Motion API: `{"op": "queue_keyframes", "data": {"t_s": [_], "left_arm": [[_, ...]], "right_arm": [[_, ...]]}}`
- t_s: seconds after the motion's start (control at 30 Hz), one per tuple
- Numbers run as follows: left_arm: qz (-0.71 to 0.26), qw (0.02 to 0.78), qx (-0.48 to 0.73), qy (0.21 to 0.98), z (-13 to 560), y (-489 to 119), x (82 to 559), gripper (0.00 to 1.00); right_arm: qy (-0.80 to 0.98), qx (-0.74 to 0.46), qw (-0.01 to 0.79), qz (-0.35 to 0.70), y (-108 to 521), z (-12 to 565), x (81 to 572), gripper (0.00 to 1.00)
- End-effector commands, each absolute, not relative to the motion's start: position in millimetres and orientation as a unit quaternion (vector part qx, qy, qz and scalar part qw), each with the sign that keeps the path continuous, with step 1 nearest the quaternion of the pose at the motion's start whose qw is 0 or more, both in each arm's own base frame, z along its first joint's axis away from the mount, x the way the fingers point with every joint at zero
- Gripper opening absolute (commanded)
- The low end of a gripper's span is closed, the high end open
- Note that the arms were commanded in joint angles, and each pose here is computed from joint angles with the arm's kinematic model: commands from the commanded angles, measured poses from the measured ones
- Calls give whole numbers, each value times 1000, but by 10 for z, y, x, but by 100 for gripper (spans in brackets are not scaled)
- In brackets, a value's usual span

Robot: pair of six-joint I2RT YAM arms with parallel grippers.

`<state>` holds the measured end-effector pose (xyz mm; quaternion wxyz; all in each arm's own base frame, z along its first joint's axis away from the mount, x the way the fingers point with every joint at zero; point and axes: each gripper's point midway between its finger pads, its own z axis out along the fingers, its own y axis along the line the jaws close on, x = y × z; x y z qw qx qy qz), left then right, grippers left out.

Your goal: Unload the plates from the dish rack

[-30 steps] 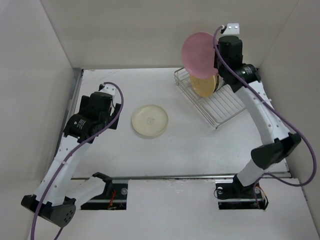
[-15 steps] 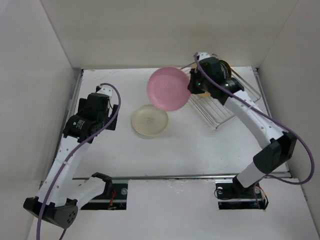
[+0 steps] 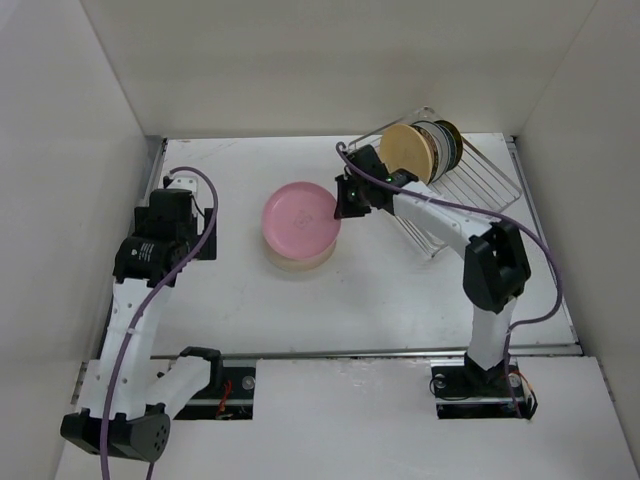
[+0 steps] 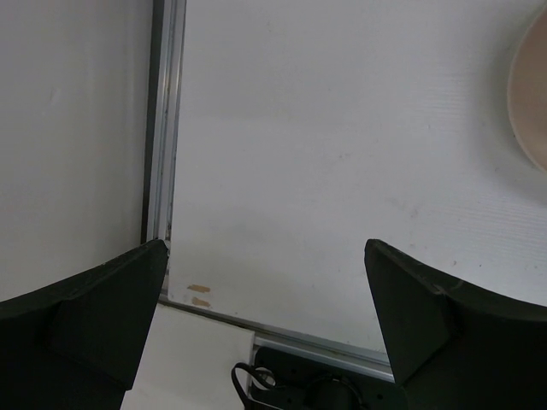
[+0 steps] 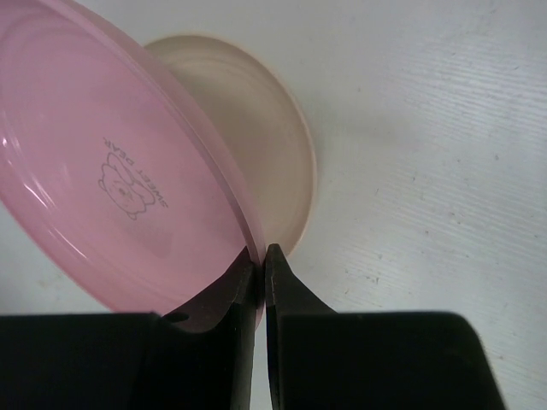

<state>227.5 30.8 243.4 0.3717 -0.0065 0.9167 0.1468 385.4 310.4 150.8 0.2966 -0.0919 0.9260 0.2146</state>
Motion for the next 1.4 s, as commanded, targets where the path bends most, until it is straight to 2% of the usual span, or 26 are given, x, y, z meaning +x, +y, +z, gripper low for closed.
{"op": "queue_keyframes", "data": {"t_s": [0.0,0.17,0.2,0.27,0.33,0.43,0.53,1.37], "left_arm": [[140,377,-26,915,2495,348,2261,100],[143,376,-34,915,2515,388,2275,100],[143,376,-34,915,2515,388,2275,100],[145,376,-38,915,2515,409,2271,100],[145,376,-38,915,2529,407,2291,100],[146,380,-44,912,2586,429,2316,100],[149,383,-53,910,2635,470,2337,100],[165,376,-82,908,2663,623,2359,100]], "right_arm": [[909,-85,315,260,3385,1686,4010,0],[921,-84,287,248,3468,1404,4036,0],[926,-83,278,242,3452,1338,4016,9],[930,-83,269,237,3442,1254,4002,20],[935,-86,261,224,3399,1175,3981,37],[936,-102,261,214,3397,1152,3943,55],[940,-108,257,197,3361,1141,3903,61],[944,-145,283,84,3271,589,4135,60]]}}
